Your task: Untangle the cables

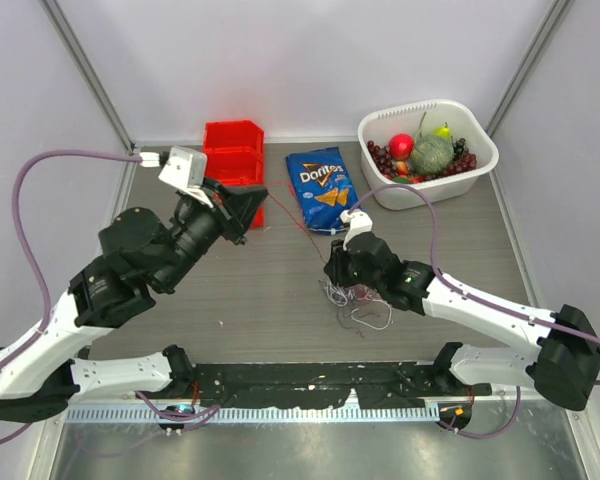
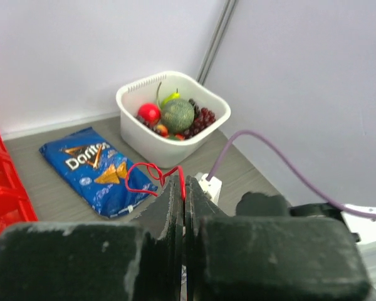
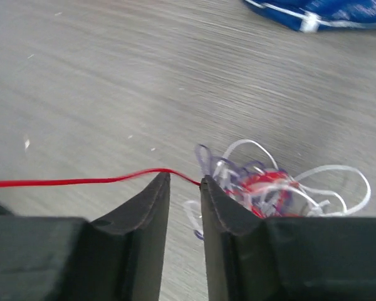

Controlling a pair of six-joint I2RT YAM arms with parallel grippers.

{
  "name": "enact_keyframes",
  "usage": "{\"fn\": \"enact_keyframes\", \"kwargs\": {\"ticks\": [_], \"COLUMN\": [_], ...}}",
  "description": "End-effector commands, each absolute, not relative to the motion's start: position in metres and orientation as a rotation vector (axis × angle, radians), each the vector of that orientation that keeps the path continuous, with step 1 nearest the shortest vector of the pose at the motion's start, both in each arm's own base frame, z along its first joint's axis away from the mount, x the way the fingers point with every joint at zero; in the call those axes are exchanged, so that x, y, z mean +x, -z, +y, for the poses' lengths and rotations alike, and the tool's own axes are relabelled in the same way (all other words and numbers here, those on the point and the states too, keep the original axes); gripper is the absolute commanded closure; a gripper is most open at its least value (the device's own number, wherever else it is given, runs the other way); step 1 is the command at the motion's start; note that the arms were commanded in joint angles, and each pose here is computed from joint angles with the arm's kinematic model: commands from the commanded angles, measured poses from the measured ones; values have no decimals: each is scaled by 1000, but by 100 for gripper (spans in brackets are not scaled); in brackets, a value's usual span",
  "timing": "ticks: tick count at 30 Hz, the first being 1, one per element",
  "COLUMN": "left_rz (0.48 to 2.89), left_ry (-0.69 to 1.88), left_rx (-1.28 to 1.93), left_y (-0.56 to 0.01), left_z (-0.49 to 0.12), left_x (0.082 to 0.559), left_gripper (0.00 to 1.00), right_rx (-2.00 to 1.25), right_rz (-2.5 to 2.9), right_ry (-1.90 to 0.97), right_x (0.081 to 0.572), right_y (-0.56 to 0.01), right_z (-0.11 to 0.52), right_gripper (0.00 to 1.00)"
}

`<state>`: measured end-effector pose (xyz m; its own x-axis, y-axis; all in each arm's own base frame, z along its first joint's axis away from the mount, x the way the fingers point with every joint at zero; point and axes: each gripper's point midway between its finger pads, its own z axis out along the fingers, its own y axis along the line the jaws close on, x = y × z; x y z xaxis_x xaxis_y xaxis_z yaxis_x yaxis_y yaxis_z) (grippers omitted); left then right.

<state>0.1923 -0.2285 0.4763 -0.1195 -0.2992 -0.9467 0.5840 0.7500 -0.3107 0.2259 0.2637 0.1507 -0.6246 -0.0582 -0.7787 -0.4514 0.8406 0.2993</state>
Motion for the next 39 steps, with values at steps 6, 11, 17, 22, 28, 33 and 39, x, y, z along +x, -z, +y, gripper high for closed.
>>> {"fn": "enact_keyframes", "kwargs": {"ticks": [6, 11, 17, 22, 28, 33, 39], "left_rz": [1276, 1223, 1212, 1225, 1280, 1413, 1558], "left_ry": [713, 666, 698, 695, 639, 440, 245], "left_rx": [148, 92, 119, 126, 112, 69, 79], "left_y": [-574, -595, -605, -606, -585, -528, -455], "left_z": [-164, -140, -150, -156, -158, -155, -161], "left_x": [180, 180, 177, 181, 189, 214, 232], "left_gripper": [100, 100, 100, 100, 100, 100, 100], "right_rx": [81, 262, -114, -452, -344, -249, -8], "right_rz": [2258, 2286, 2149, 2019, 2014, 2174, 2354], "right_ry": [-426, -342, -602, -855, -922, -1025, -833], "right_x": [234, 232, 235, 218, 230, 224, 226], "right_y": [-80, -61, -129, -181, -199, -144, -75], "right_z": [201, 159, 206, 260, 279, 297, 263], "right_gripper": [73, 73, 47, 32, 31, 45, 67]}}
